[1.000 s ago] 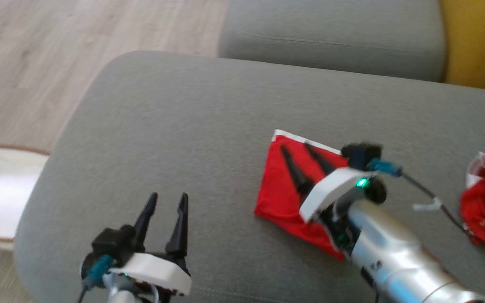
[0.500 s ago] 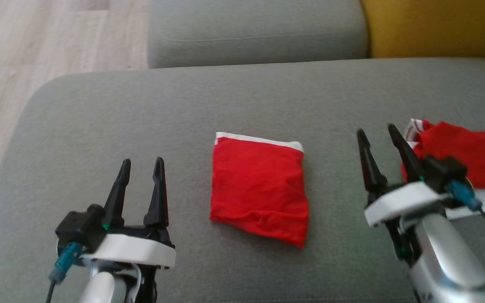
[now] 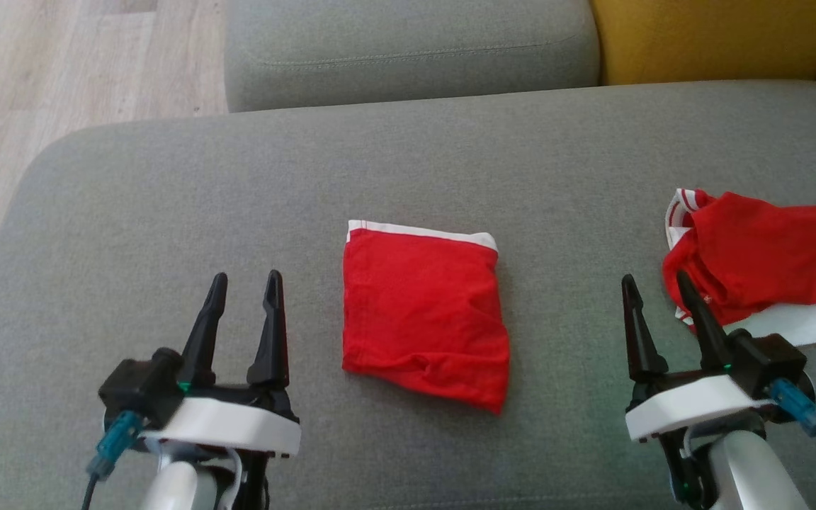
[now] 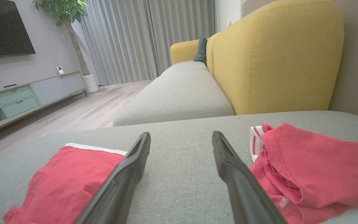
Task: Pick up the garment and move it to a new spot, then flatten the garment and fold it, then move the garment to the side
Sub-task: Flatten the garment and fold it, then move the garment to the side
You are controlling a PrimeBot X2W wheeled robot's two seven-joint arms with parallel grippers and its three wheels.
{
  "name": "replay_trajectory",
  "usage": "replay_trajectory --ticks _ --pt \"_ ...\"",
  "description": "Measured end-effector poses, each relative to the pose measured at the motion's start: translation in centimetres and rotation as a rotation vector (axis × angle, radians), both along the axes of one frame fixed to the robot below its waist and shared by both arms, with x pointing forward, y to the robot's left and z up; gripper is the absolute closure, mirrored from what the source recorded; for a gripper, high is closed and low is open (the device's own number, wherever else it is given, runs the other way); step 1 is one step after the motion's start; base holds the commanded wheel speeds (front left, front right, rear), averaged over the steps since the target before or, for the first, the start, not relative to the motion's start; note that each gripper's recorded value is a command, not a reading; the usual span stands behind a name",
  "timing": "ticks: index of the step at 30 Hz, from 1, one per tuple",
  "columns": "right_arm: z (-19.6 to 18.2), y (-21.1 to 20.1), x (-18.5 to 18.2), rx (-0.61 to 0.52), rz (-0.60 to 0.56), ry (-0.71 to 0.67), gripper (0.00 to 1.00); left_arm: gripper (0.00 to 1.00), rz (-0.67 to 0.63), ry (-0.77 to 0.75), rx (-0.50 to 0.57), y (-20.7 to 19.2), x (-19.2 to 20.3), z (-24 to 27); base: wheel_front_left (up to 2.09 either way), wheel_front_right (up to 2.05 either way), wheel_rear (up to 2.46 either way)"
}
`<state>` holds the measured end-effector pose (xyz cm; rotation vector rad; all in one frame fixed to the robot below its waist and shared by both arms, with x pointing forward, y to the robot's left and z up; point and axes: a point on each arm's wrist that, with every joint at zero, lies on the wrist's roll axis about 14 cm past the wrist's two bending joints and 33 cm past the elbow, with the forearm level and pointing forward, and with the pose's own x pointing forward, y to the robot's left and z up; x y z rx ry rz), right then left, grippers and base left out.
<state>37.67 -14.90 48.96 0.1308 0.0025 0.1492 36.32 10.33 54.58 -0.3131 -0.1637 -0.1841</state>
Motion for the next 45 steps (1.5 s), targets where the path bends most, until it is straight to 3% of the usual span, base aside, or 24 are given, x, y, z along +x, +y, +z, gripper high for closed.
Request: replay_trajectory --ticks 9,17,25,34,35,36,37,45 --pt "-0.8 2.4 0.4 0.054 0.063 0.052 0.00 0.00 0.014 0.022 0.006 0.5 -0.1 -0.8 0.00 0.00 0.00" --pt "-6.2 8.0 0.8 0.174 0.212 0.309 0.00 0.00 0.031 0.083 0.017 1.3 -0.1 -2.8 0.00 0.00 0.00" --pt "-10.2 11.0 2.1 0.351 0.229 0.517 0.00 0.00 0.078 0.092 0.030 2.9 0.3 -3.1 0.00 0.00 0.00" --pt "-11.6 13.7 3.5 0.244 0.318 0.558 0.00 0.00 0.126 0.121 0.041 4.4 -0.1 -4.0 0.00 0.00 0.00" --pt "-11.7 13.8 3.6 0.224 0.326 0.552 0.09 0.00 0.126 0.122 0.041 4.4 -0.1 -4.0 0.00 0.00 0.00" --pt "-11.7 13.9 3.7 0.197 0.336 0.543 0.61 0.00 0.127 0.121 0.041 4.4 0.0 -4.0 0.00 0.00 0.00" --pt "-11.7 13.9 3.8 0.165 0.345 0.530 1.00 0.00 0.126 0.119 0.041 4.4 0.0 -3.9 0.00 0.00 0.00" --pt "-11.2 12.2 4.2 -0.029 0.368 0.441 1.00 0.00 0.085 0.102 0.038 3.1 0.6 -3.5 0.00 0.00 0.00"
